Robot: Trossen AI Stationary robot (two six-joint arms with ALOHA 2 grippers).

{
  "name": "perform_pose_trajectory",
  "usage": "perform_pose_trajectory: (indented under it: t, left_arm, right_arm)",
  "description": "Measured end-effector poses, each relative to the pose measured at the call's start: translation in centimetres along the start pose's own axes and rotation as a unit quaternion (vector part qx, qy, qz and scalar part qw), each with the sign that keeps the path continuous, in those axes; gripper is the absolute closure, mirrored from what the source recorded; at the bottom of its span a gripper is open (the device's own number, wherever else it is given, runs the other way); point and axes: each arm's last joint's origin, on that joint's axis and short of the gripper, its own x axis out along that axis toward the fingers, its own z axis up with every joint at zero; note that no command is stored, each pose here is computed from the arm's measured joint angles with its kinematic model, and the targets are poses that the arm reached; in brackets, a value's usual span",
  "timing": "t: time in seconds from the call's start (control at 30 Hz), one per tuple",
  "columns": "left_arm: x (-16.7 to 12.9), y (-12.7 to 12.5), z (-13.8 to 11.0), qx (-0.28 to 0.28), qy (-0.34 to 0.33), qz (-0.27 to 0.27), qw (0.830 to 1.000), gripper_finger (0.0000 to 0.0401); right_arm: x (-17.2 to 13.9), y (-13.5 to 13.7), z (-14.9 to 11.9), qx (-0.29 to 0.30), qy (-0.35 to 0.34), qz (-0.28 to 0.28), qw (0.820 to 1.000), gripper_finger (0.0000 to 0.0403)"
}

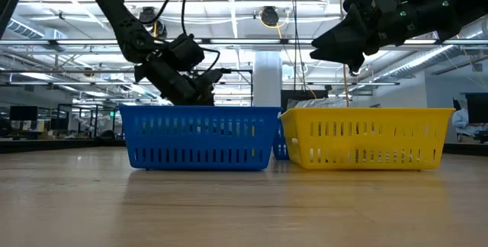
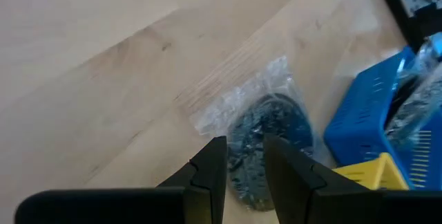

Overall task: Pick & Place Travel size toiletries
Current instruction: Put the black hairbrush into the right blue bin

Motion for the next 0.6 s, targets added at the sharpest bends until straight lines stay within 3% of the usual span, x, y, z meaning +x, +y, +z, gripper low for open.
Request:
perform_pose_trajectory:
  t: [0.37, 0.6]
  left_arm:
    - [2.1, 1.5, -1.4, -0.036, 0.053, -0.012, 0.998, 0.0308]
    - [2.6, 1.7, -1.6, -0.041, 0.054, -0.013, 0.998, 0.0308]
  right_arm:
    - [0.0, 0.0, 0.0, 0.002, 0.0, 0.001, 1.0, 0.0229]
    - [0.0, 0.0, 0.0, 0.002, 0.0, 0.001, 1.0, 0.023]
